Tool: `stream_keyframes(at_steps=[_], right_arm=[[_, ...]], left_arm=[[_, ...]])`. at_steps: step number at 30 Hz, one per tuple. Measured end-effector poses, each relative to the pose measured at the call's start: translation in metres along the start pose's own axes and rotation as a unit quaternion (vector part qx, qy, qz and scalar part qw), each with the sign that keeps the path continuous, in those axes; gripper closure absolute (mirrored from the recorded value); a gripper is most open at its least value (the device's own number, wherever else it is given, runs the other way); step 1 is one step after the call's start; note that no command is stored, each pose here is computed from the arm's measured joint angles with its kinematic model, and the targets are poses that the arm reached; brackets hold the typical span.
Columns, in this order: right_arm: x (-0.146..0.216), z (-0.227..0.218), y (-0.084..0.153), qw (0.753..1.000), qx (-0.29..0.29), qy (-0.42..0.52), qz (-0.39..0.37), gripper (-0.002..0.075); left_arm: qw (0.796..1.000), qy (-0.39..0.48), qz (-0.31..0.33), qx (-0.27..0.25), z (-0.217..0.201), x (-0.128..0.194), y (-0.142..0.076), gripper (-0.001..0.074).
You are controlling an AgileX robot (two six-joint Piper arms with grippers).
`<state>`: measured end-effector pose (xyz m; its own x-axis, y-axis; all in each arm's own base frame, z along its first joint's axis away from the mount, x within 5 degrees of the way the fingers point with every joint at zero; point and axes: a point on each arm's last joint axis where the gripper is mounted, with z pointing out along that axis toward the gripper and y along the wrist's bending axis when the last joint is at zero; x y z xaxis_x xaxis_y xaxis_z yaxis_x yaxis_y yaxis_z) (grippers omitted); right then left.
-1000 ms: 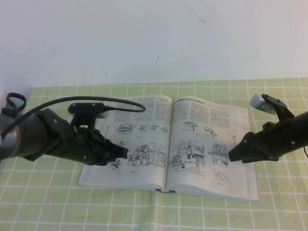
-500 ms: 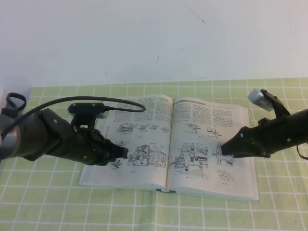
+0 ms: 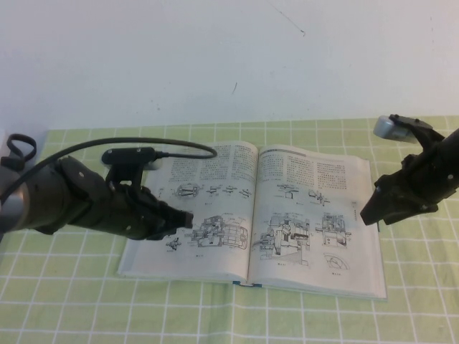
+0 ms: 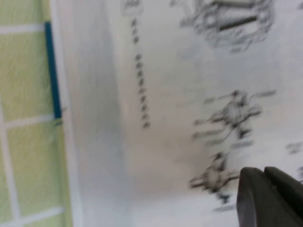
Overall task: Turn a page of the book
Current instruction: Open the closed book
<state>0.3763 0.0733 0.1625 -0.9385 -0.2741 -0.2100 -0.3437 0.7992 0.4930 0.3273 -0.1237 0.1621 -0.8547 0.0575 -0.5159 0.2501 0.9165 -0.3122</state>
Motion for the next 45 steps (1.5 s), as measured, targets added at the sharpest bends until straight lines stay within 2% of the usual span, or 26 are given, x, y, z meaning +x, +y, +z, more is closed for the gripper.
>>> stream_keyframes(at_steps=[4, 8, 13, 19, 28, 34, 45], right_arm=[[0.001, 0.001, -0.003, 1.000, 0.012, 0.011, 0.004, 0.0340], [0.001, 0.010, -0.006, 1.000, -0.004, 0.014, 0.015, 0.0339], [-0.002, 0.017, -0.006, 0.999, -0.029, 0.001, 0.031, 0.0339], [-0.004, 0.018, -0.007, 0.999, -0.030, -0.006, 0.033, 0.0339], [-0.005, 0.031, -0.007, 0.999, -0.030, -0.007, 0.039, 0.0339], [-0.008, 0.039, 0.002, 0.999, -0.025, -0.008, 0.030, 0.0339], [-0.012, 0.034, 0.003, 0.999, -0.004, 0.005, 0.033, 0.0339]], left_arm=[[1.000, -0.018, 0.004, 0.022, -0.011, -0.015, -0.010, 0.0738], [0.999, -0.028, 0.013, 0.040, -0.017, -0.028, -0.019, 0.0738], [0.999, -0.019, 0.009, 0.034, -0.006, -0.026, -0.016, 0.0738], [1.000, 0.014, 0.008, 0.022, 0.022, -0.015, -0.005, 0.0738], [1.000, 0.015, 0.011, 0.023, 0.023, -0.015, -0.005, 0.0738], [1.000, 0.016, 0.011, 0.022, 0.023, -0.014, -0.005, 0.0738], [1.000, 0.015, 0.011, 0.022, 0.023, -0.015, -0.005, 0.0738]])
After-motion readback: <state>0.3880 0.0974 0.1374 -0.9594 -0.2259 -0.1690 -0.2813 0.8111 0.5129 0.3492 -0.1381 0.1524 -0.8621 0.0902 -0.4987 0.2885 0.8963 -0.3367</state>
